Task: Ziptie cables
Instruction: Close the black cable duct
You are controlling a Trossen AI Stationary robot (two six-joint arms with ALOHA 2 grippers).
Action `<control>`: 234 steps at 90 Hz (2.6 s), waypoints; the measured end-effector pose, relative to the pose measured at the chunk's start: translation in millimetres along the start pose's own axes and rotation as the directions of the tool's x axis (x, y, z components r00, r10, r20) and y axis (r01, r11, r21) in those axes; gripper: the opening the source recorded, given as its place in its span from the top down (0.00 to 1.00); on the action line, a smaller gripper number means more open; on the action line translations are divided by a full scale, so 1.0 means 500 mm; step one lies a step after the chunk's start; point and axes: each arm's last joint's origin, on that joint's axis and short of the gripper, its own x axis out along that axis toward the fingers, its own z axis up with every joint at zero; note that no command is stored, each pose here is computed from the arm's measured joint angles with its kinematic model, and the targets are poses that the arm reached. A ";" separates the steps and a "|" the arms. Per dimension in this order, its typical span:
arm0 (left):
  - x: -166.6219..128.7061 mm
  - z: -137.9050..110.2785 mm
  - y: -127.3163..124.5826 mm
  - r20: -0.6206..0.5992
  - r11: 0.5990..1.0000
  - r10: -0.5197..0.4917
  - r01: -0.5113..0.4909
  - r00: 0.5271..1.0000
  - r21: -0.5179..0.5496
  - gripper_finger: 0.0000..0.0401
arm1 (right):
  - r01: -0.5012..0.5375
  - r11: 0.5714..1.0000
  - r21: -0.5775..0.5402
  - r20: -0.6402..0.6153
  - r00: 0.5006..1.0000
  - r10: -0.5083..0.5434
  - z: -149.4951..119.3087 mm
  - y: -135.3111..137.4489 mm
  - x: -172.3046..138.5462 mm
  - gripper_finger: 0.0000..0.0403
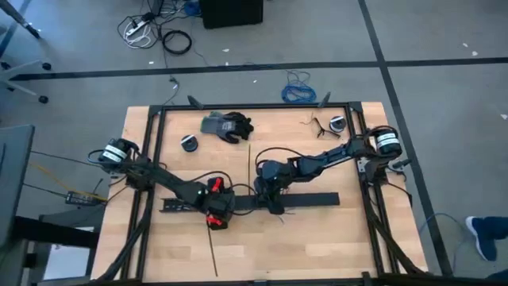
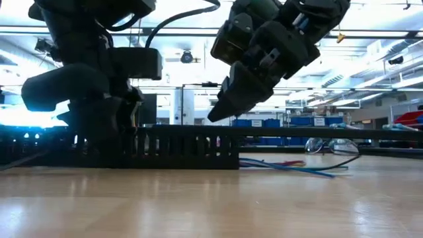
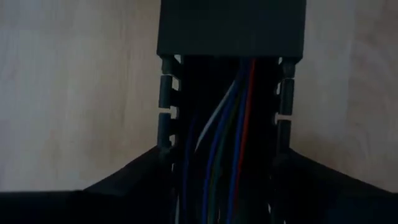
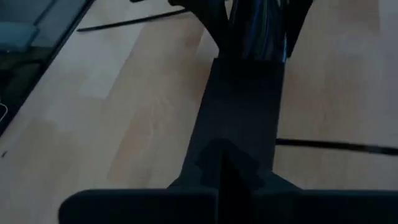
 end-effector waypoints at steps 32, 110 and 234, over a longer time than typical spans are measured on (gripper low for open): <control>0.002 0.003 -0.002 0.022 1.000 -0.005 0.005 1.000 -0.026 0.41 | 0.007 1.000 0.027 -0.060 0.998 -0.006 -0.025 -0.009 0.028 1.00; -0.001 0.022 -0.003 0.092 0.998 -0.034 0.039 0.995 -0.054 0.29 | -0.015 0.998 0.058 -0.036 0.999 0.017 -0.027 -0.031 0.033 1.00; 0.004 0.025 0.008 0.073 0.997 -0.059 0.063 0.996 -0.053 0.44 | -0.025 1.000 -0.001 0.121 0.992 0.025 0.022 -0.022 -0.003 1.00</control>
